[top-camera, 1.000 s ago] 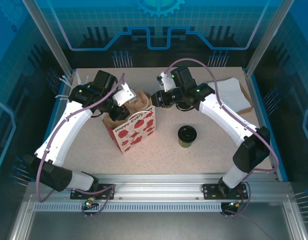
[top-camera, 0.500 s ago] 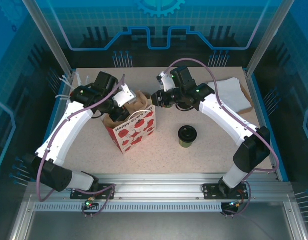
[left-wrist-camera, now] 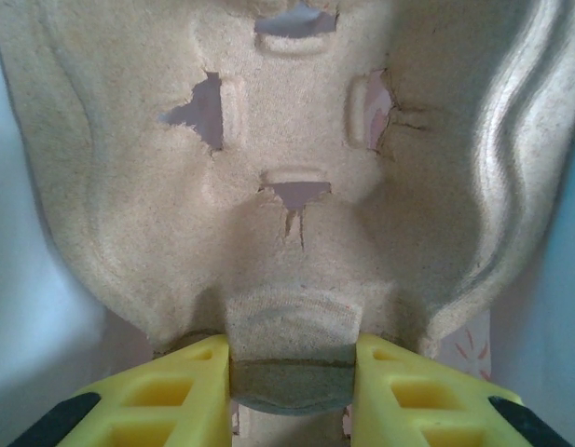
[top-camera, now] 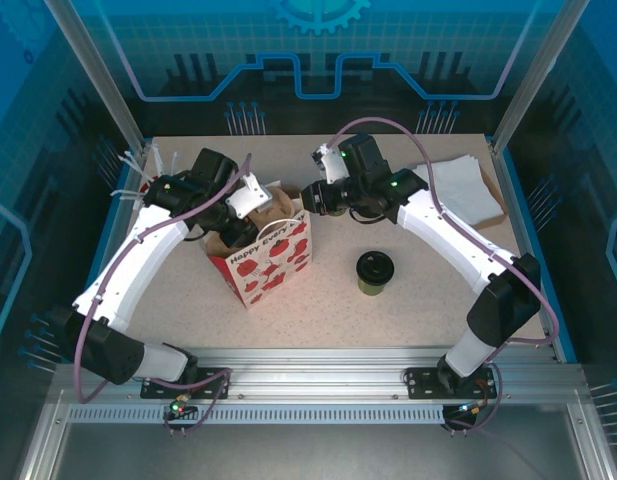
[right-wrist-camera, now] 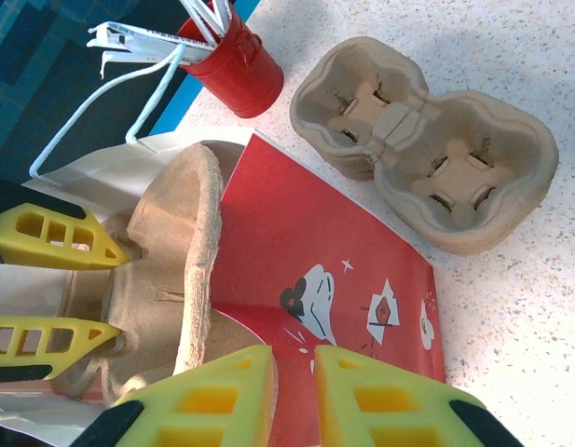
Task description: Pack the takeout coffee
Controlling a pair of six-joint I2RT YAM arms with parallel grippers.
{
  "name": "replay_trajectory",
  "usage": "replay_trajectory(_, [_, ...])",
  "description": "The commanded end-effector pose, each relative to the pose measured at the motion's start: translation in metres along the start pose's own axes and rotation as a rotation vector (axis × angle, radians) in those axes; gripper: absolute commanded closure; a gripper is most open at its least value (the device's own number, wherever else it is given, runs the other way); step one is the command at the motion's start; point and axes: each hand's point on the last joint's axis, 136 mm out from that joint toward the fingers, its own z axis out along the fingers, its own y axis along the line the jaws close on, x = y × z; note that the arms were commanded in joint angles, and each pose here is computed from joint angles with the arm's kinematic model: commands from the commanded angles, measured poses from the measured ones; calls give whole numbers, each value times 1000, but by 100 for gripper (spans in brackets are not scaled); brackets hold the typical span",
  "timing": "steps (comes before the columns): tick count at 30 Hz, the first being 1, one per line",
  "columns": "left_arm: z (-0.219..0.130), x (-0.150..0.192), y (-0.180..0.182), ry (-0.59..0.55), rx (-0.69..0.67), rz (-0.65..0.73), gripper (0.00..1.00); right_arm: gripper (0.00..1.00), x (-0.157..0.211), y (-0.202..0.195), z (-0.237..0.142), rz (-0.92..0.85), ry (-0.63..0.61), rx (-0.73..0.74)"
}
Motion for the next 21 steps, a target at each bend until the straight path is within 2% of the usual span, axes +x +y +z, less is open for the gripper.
replay_trajectory(1, [-4, 11, -6, 24, 2, -8, 67, 80, 6, -7, 0, 17, 4, 45])
replay_trajectory(6, [-2, 11, -5, 25, 1, -9, 67, 80, 6, -4, 0, 14, -3, 35])
replay_trajectory(13, [-7, 2, -8, -30, 13, -6, 66, 72, 8, 13, 8, -34, 31, -17])
replay_trajectory(21, [-8, 3, -7, -28, 0, -3, 66, 71, 12, 14, 20, -42, 70, -14])
